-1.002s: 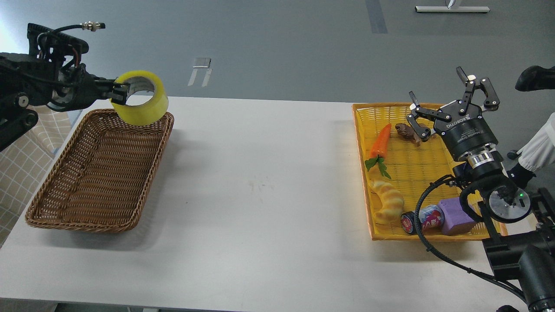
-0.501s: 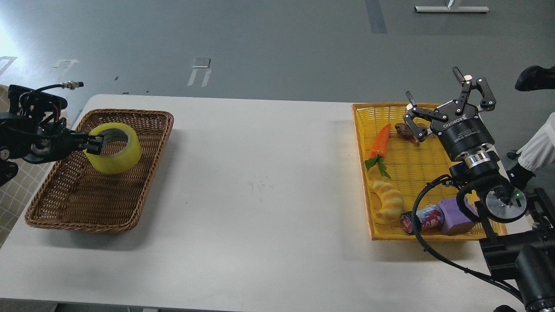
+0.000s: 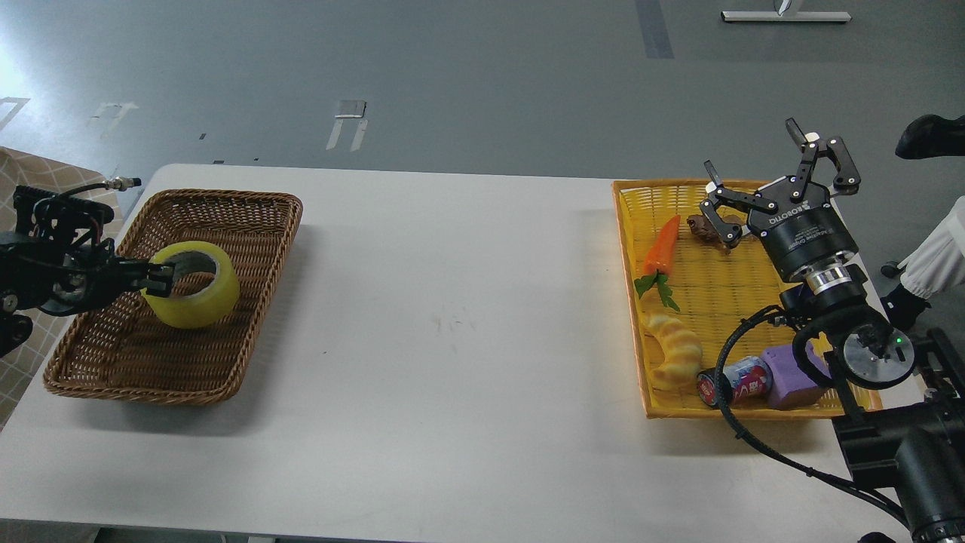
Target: Place and transfer tape with both arms
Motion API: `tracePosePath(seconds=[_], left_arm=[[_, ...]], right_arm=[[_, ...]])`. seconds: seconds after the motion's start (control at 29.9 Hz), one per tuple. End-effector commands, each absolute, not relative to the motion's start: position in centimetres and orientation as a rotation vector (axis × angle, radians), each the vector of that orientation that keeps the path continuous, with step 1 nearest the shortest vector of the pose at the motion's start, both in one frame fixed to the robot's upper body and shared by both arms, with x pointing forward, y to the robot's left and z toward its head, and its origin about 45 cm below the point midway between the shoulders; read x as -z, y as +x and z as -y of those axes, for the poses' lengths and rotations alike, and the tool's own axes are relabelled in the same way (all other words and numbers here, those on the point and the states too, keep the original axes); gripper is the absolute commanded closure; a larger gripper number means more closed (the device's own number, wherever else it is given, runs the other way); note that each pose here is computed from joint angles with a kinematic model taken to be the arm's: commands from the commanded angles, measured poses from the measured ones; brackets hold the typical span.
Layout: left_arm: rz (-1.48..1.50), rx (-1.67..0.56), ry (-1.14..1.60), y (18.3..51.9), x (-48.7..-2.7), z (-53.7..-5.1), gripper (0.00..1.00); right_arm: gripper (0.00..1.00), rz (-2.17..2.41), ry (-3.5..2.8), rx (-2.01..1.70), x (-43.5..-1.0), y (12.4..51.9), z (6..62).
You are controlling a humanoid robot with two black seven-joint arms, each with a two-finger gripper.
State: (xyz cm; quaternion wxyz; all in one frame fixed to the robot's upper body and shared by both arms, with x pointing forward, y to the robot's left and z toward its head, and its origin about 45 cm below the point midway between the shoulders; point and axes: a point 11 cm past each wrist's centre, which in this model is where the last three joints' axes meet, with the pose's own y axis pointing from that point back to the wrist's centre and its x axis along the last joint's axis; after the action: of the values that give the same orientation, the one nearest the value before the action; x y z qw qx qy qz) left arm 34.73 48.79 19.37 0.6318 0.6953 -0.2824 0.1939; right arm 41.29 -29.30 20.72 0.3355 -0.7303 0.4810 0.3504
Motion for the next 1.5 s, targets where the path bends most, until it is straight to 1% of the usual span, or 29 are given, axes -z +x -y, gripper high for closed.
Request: tracePosePath(seconds=[0.0,0.27,0.67,0.74,0.77,0.8,0.84,0.87,0.9,0.94,1.0,1.07,1.14,1.27,1.4,1.47], left_arm=[[0.622,-0.461,1.600,34.3,-19.0,-49.5,1.00],[0.611,-0.463,1.597,33.7,-18.1,-49.7,1.00],[0.591,-0.484,1.575,33.8,-17.9,-49.4,1.00],[0.592,-0.485,1.572,33.9,-17.8,-49.3,0.83],[0.590,-0.487,1.571,33.9,-17.8,-49.3,0.71],[0.589,-0.489,1.571,33.8,-17.9,-49.4,0.62],[0.588,-0.493,1.568,33.9,-17.9,-49.4,0.44],[0.592,-0.499,1.565,33.9,-17.9,-49.4,0.40],[0.599,-0.504,1.562,34.0,-18.0,-49.3,0.38],[0.611,-0.514,1.561,34.1,-18.1,-49.3,0.31],[0.623,-0.523,1.558,34.2,-18.2,-49.3,0.28],[0.632,-0.526,1.554,34.3,-18.3,-49.2,0.27],[0.647,-0.531,1.546,34.5,-18.8,-49.0,0.22],[0.655,-0.585,1.508,35.5,-20.1,-48.7,0.19],[0.692,-0.766,1.332,39.6,-26.5,-46.6,0.18],[0.688,-0.834,1.248,40.8,-28.7,-45.8,0.18]], right_arm=[[0.00,-1.258,-1.904,-0.915,-20.6,41.2,29.4],[0.00,-1.259,-1.901,-0.918,-20.5,41.2,29.4],[0.00,-1.261,-1.904,-0.920,-20.4,41.2,29.4],[0.00,-1.261,-1.906,-0.918,-20.5,41.2,29.4],[0.00,-1.261,-1.904,-0.920,-20.4,41.2,29.4],[0.00,-1.261,-1.906,-0.918,-20.5,41.2,29.4],[0.00,-1.262,-1.905,-0.920,-20.4,41.2,29.4],[0.00,-1.263,-1.904,-0.921,-20.4,41.1,29.4],[0.00,-1.262,-1.905,-0.920,-20.4,41.2,29.4],[0.00,-1.262,-1.905,-0.920,-20.4,41.2,29.4],[0.00,-1.263,-1.904,-0.921,-20.4,41.1,29.4],[0.00,-1.262,-1.905,-0.920,-20.4,41.1,29.4],[0.00,-1.262,-1.905,-0.920,-20.4,41.1,29.4],[0.00,-1.262,-1.904,-0.919,-20.4,41.1,29.4],[0.00,-1.261,-1.904,-0.917,-20.5,41.2,29.4],[0.00,-1.262,-1.906,-0.917,-20.5,41.2,29.4]])
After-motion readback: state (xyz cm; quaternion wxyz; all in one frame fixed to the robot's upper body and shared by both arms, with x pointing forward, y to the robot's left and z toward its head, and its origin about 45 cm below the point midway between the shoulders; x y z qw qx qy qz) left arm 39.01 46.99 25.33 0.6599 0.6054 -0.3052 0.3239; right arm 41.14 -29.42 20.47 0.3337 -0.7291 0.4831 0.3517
